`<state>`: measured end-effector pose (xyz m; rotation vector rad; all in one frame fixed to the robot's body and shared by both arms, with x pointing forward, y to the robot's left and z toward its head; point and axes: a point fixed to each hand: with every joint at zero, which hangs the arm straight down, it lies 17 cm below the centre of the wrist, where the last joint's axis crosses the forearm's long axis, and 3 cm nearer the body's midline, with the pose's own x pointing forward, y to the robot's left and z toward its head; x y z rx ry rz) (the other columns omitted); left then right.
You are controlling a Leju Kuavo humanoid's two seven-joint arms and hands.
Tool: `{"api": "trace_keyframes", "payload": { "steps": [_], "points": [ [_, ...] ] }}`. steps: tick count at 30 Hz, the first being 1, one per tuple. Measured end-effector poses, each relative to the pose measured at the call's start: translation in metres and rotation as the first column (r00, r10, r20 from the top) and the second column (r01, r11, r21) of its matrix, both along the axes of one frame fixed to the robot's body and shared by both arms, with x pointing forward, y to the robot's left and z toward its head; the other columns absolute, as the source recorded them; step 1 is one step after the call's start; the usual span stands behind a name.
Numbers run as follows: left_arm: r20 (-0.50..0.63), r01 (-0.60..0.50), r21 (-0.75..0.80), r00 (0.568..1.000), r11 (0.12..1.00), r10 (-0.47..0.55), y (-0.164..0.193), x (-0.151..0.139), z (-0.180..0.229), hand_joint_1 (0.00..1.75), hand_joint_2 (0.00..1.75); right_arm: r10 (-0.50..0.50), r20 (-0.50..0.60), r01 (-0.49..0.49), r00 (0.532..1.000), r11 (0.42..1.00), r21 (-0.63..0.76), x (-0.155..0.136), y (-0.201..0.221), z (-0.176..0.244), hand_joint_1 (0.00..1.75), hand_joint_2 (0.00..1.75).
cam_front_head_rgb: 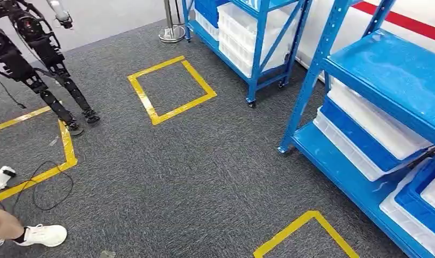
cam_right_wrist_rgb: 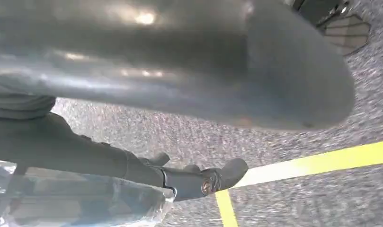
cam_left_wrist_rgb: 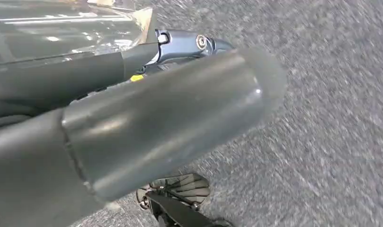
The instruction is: Take the parts from the cabinet and place them on the table.
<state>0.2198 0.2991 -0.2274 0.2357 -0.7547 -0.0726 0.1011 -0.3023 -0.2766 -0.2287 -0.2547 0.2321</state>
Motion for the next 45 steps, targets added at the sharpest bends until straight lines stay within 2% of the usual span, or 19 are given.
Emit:
{"api": "trace_keyframes", "payload": {
  "steps": [45],
  "points": [
    [-0.005, -0.001, -0.01, 1.0, 1.0, 0.001, -0.0061, -0.0007, -0.0007, 0.0, 0.0, -0.004, 0.001, 0.004, 1.0, 1.0, -0.003, 0.0004, -0.0033, 0.0001, 0.0, 0.0]
  ]
}}
